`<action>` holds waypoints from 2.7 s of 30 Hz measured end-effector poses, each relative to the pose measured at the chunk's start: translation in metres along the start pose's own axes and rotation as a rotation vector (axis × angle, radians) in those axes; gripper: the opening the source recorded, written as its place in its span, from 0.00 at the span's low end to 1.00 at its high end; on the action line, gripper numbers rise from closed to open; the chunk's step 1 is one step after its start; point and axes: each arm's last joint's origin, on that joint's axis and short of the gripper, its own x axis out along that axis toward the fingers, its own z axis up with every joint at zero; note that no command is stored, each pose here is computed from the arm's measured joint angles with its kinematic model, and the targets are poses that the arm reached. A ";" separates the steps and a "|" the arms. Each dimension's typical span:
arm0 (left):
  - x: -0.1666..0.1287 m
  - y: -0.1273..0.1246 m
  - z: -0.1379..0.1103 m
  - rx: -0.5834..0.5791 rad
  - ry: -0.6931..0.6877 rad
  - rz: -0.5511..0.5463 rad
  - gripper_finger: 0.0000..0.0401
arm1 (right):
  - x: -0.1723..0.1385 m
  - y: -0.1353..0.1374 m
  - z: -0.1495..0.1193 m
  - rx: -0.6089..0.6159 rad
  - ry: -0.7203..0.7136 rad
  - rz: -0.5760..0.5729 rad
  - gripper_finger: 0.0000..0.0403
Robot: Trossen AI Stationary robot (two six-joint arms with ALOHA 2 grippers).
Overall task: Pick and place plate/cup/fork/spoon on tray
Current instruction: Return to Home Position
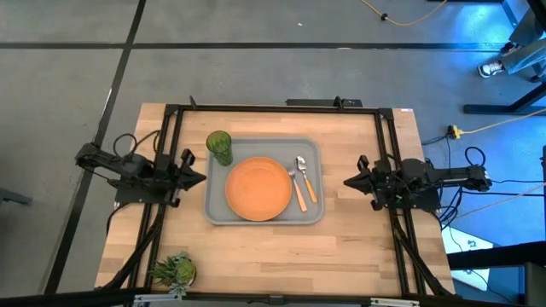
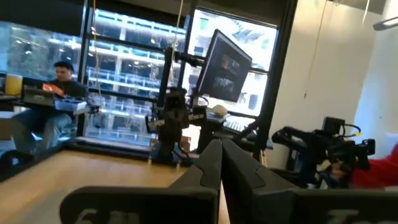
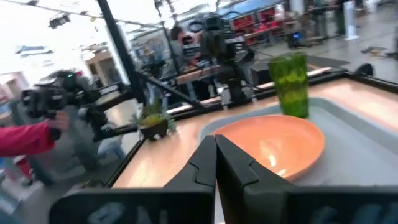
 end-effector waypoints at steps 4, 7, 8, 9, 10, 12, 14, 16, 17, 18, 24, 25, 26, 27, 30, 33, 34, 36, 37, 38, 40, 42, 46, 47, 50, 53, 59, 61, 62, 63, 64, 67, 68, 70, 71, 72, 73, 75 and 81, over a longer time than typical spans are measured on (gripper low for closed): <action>-0.001 0.001 -0.015 -0.017 0.054 -0.019 0.00 | 0.000 0.000 -0.003 -0.022 0.034 0.022 0.01; -0.001 0.002 -0.016 -0.013 0.069 -0.016 0.00 | 0.000 0.000 -0.004 -0.030 0.046 0.018 0.01; -0.001 0.002 -0.017 -0.010 0.076 -0.015 0.00 | 0.000 0.000 -0.004 -0.048 0.046 0.018 0.01; -0.001 0.002 -0.018 -0.007 0.085 -0.013 0.00 | 0.000 0.000 -0.004 -0.072 0.046 0.019 0.01; -0.001 0.002 -0.019 -0.003 0.099 -0.010 0.00 | 0.000 0.000 -0.004 -0.095 0.046 0.019 0.01; -0.002 0.003 -0.025 0.015 0.160 0.003 0.00 | 0.000 0.000 -0.004 -0.127 0.046 0.020 0.01; -0.004 0.005 -0.034 0.038 0.253 0.022 0.00 | 0.000 0.000 -0.004 -0.146 0.046 0.020 0.01; -0.004 0.005 -0.036 0.045 0.285 0.023 0.00 | 0.000 0.000 -0.004 -0.146 0.046 0.020 0.01; -0.004 0.005 -0.037 0.048 0.293 0.015 0.00 | 0.000 0.000 -0.004 -0.145 0.046 0.020 0.01; -0.004 0.005 -0.038 0.051 0.303 0.012 0.00 | 0.000 0.000 -0.004 -0.141 0.047 0.018 0.01; -0.004 0.004 -0.039 0.047 0.322 -0.033 0.00 | 0.001 -0.001 -0.006 -0.120 0.072 0.009 0.01; -0.004 0.004 -0.039 0.048 0.323 -0.033 0.00 | 0.002 -0.001 -0.006 -0.123 0.081 0.006 0.01; -0.004 0.004 -0.039 0.047 0.323 -0.033 0.00 | 0.003 -0.002 -0.007 -0.123 0.091 0.000 0.01; -0.004 0.004 -0.039 0.047 0.323 -0.033 0.00 | 0.003 -0.002 -0.008 -0.124 0.102 -0.008 0.01; -0.004 0.004 -0.039 0.047 0.323 -0.033 0.00 | 0.006 -0.004 -0.012 -0.122 0.147 -0.026 0.01; -0.004 0.004 -0.039 0.048 0.323 -0.033 0.00 | 0.008 -0.005 -0.016 -0.116 0.189 -0.038 0.01; -0.004 0.004 -0.039 0.048 0.323 -0.032 0.00 | 0.008 -0.005 -0.016 -0.119 0.197 -0.040 0.01; -0.004 0.004 -0.039 0.048 0.323 -0.031 0.00 | 0.009 -0.005 -0.017 -0.122 0.206 -0.043 0.01; -0.004 0.004 -0.039 0.048 0.323 -0.031 0.00 | 0.009 -0.005 -0.017 -0.123 0.207 -0.042 0.01; -0.004 0.004 -0.039 0.048 0.323 -0.031 0.00 | 0.009 -0.005 -0.017 -0.126 0.203 -0.041 0.01; -0.004 0.004 -0.039 0.048 0.322 -0.030 0.00 | 0.009 -0.005 -0.014 -0.171 0.176 -0.030 0.01; -0.004 0.004 -0.039 0.045 0.323 -0.030 0.00 | 0.009 -0.003 -0.011 -0.222 0.138 -0.011 0.01; -0.004 0.004 -0.039 0.044 0.322 -0.030 0.00 | 0.009 -0.001 -0.006 -0.258 0.083 0.004 0.01; -0.004 0.004 -0.039 0.044 0.322 -0.030 0.00 | 0.009 -0.001 -0.005 -0.259 0.081 0.005 0.01; -0.004 0.004 -0.039 0.044 0.322 -0.030 0.00 | 0.008 -0.002 -0.008 -0.251 0.114 0.021 0.01; -0.004 0.004 -0.039 0.044 0.322 -0.029 0.00 | 0.008 -0.003 -0.014 -0.196 0.174 0.007 0.01; -0.004 0.004 -0.039 0.046 0.322 -0.030 0.00 | 0.008 -0.004 -0.015 -0.170 0.182 0.003 0.01; -0.004 0.004 -0.039 0.046 0.322 -0.030 0.00 | 0.008 -0.004 -0.015 -0.163 0.182 0.003 0.01; -0.004 0.004 -0.039 0.047 0.322 -0.030 0.00 | 0.008 -0.004 -0.015 -0.162 0.182 0.003 0.01; -0.004 0.004 -0.039 0.047 0.322 -0.030 0.00 | 0.008 -0.004 -0.015 -0.165 0.182 0.003 0.02; -0.004 0.004 -0.039 0.047 0.322 -0.030 0.00 | 0.008 -0.004 -0.015 -0.168 0.182 0.003 0.02; -0.004 0.004 -0.039 0.047 0.322 -0.030 0.00 | 0.008 -0.004 -0.015 -0.165 0.182 0.003 0.04; -0.004 0.004 -0.039 0.047 0.322 -0.030 0.00 | 0.008 -0.004 -0.015 -0.165 0.182 0.003 0.04; -0.004 0.004 -0.039 0.047 0.322 -0.030 0.00 | 0.008 -0.004 -0.015 -0.170 0.182 0.003 0.04; -0.004 0.004 -0.039 0.047 0.322 -0.030 0.00 | 0.008 -0.004 -0.015 -0.169 0.182 0.003 0.04; -0.004 0.004 -0.039 0.047 0.322 -0.030 0.00 | 0.008 -0.004 -0.015 -0.166 0.182 0.003 0.04; -0.004 0.004 -0.039 0.047 0.322 -0.030 0.00 | 0.008 -0.004 -0.015 -0.166 0.182 0.003 0.04; -0.004 0.004 -0.039 0.048 0.322 -0.029 0.00 | 0.008 -0.004 -0.015 -0.167 0.182 0.003 0.04; -0.004 0.004 -0.039 0.048 0.322 -0.029 0.00 | 0.008 -0.004 -0.015 -0.168 0.182 0.003 0.04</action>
